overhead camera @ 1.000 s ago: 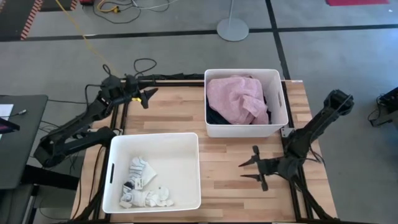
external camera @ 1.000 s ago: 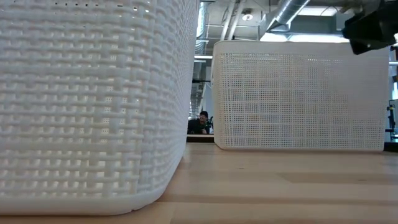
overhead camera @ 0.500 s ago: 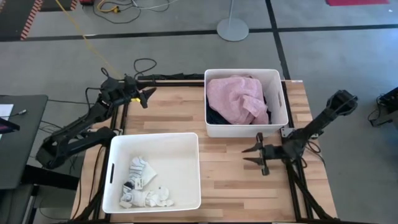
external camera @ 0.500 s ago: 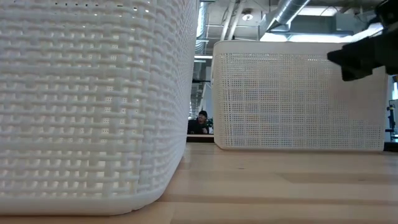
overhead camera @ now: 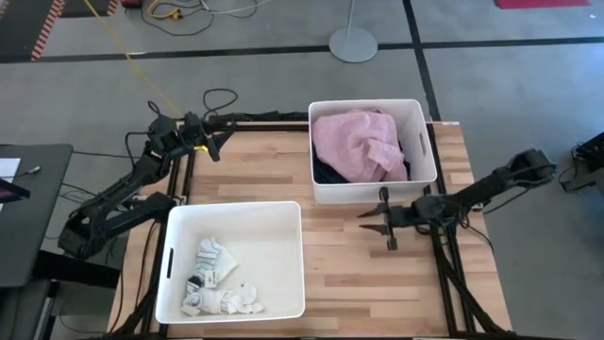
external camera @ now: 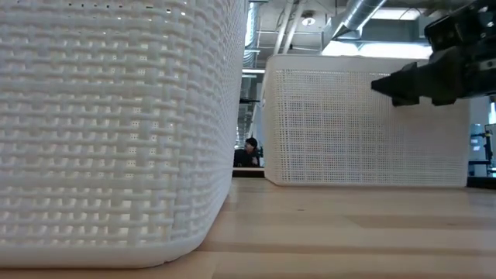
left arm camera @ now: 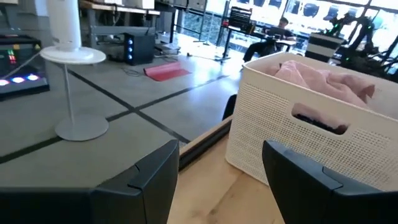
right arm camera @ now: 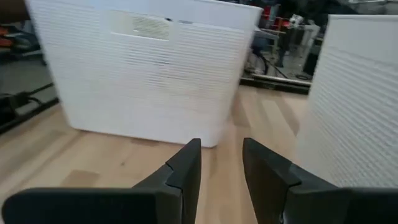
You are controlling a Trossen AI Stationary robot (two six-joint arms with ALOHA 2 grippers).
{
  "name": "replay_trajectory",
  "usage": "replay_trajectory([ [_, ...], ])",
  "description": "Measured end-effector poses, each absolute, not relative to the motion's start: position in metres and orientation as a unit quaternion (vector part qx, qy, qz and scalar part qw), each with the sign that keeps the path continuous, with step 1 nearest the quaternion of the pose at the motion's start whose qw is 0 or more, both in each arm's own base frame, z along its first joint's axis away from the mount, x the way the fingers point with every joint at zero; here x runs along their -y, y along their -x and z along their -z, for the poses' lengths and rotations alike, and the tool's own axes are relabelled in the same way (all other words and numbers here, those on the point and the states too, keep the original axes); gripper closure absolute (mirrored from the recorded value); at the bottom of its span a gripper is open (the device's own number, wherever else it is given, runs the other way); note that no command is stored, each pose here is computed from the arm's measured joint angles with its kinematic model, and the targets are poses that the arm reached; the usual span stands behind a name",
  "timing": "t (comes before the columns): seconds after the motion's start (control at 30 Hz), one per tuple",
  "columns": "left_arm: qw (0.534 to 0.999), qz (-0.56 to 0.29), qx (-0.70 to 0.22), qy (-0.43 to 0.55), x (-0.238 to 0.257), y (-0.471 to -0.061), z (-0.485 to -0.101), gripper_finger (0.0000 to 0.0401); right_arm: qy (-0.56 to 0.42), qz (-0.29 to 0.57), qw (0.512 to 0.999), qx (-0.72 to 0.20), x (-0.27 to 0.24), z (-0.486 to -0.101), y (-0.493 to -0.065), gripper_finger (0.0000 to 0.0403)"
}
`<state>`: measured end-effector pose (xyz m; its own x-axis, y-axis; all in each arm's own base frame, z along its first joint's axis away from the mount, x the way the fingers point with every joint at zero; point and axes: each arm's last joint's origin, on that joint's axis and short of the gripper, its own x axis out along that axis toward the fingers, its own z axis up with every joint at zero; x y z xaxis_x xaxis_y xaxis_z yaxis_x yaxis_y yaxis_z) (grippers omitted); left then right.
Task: Sort clothes
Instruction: Return to Home Position
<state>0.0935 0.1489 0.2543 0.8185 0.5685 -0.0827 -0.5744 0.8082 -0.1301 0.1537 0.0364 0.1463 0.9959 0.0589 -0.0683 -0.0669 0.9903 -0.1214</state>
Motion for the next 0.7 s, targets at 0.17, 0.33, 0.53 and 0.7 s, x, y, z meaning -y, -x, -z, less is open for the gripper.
replay_trajectory([
  [0.17, 0.95, -0.305, 0.002, 0.066, -0.148, -0.092, -0.236, 0.0177, 0.065, -0.022, 0.997, -0.036, -0.033, -0.146, -0.154, 0.0267],
  [0.33, 0.94, -0.311, 0.101, 0.101, -0.133, -0.084, -0.2, 0.0177, 0.059, -0.024, 0.997, -0.035, -0.033, -0.146, -0.154, 0.0267],
  [0.53, 0.934, -0.323, 0.091, 0.12, -0.13, -0.081, -0.188, 0.0177, 0.047, -0.027, 0.998, -0.037, -0.035, -0.145, -0.154, 0.0267],
  [0.7, 0.926, -0.36, 0.037, 0.103, -0.137, -0.079, -0.187, 0.0177, 0.043, -0.027, 0.998, -0.033, -0.035, -0.146, -0.154, 0.0267],
])
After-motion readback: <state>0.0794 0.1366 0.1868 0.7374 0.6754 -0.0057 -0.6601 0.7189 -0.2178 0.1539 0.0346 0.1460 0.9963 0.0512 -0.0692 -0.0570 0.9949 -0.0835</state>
